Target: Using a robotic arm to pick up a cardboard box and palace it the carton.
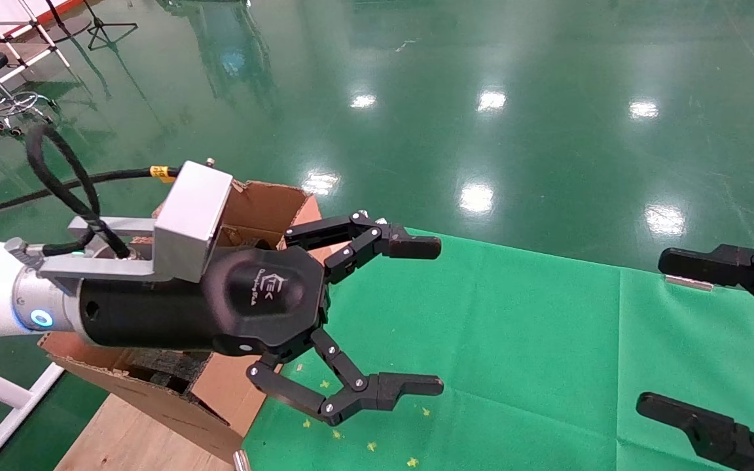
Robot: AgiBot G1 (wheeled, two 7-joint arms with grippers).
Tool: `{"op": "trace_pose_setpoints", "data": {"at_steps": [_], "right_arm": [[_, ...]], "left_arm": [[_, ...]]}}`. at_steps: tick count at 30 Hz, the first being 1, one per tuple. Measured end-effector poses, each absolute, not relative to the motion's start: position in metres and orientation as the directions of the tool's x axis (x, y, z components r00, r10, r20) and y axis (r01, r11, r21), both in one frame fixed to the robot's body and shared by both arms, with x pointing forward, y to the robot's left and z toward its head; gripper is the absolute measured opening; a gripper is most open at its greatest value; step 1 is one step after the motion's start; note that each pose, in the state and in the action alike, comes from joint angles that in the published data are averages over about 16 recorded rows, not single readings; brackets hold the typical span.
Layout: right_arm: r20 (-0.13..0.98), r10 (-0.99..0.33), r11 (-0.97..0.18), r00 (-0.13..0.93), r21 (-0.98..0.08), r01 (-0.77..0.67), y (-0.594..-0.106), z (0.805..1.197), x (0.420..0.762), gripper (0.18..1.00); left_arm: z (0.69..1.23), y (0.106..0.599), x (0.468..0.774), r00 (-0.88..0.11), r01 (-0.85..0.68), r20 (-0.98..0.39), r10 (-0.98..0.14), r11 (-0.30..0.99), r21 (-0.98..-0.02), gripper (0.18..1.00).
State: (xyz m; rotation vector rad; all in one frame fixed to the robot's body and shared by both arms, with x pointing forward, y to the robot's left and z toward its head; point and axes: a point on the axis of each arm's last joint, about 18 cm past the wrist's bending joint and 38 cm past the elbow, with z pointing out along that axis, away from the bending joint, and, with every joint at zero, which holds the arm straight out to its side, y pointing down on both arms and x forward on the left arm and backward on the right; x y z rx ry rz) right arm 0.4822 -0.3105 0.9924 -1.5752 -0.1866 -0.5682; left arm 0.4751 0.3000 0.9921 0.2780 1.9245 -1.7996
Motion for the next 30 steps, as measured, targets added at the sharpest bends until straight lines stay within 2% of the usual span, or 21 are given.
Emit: {"op": "trace_pose_setpoints", "data": {"at_steps": [30], "right_arm": [[0.461,-0.220,-0.100,0.860,-0.887,0.450,-0.3105,0.9924,0.4822,1.001]], "left_arm": [[0.9922,0.3004,0.4761,-0.860,0.463,-0.477,-0.181,0.113,-0.879,1.001]]}}
